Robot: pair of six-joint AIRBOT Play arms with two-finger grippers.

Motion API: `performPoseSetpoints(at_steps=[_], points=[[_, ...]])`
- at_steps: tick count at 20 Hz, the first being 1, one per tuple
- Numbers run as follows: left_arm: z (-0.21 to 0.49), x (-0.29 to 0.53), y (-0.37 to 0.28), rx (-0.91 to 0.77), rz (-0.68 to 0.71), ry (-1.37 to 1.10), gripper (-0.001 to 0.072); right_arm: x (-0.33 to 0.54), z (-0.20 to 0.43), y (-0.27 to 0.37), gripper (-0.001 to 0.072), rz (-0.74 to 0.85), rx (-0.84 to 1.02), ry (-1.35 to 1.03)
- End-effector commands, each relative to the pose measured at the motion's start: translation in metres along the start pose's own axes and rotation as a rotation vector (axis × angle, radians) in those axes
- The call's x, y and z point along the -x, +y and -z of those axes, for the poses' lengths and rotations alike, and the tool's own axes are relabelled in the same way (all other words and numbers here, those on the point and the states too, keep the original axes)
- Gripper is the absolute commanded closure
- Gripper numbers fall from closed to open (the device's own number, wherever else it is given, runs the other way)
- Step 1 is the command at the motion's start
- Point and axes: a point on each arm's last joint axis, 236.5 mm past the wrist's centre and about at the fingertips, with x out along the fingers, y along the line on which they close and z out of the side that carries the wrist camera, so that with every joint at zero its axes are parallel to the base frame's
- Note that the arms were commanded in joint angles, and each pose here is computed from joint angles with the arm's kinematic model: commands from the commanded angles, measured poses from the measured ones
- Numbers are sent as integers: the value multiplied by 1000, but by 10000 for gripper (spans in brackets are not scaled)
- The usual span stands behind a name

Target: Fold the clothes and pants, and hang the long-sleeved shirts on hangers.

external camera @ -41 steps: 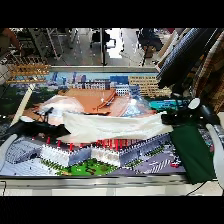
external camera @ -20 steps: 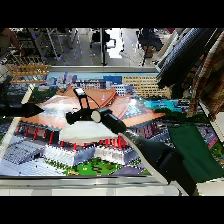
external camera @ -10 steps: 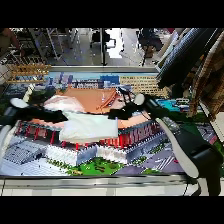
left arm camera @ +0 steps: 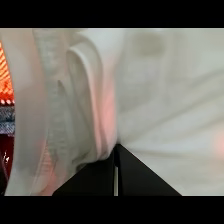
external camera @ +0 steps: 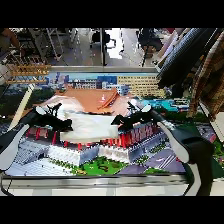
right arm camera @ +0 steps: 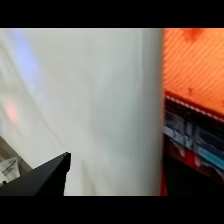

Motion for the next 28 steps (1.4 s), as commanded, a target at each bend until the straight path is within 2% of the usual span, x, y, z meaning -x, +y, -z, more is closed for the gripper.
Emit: performPoseSetpoints(at_steps=[1, 2, 4, 8, 12, 15, 18, 20, 23, 25, 28], points=[[-1, 3, 5, -14, -30, 5, 703, -35, -5, 21, 333, -70, 43, 52], [0, 12, -2, -27, -21, 11, 703, -35, -9, 35, 575, -81, 104, 45], [7, 43, -23, -105, 5, 36, 703, -12, -22, 58, 690, -63, 220, 8], [31, 131, -64, -237, 22, -9, 702, 111, -58, 79, 690, 59, 241, -213], [67, 193, -71, -278, -42, -62, 702, 294, -60, 72, 690, 97, 143, -490], [96, 208, -59, -241, -77, -96, 702, 416, -29, 24, 690, 182, 7, -670], [127, 203, -49, -195, -76, -88, 702, 497, 27, -55, 690, 267, -226, -800], [140, 196, -48, -183, -72, -73, 702, 507, 80, -119, 690, 305, -432, -787], [137, 195, -51, -182, -56, -92, 702, 456, 165, -198, 690, 271, -714, -625], [129, 196, -50, -182, -63, -127, 702, 418, 201, -227, 690, 209, -839, -556], [122, 197, -49, -182, -71, -154, 702, 411, 222, -256, 690, 239, -930, -581]])
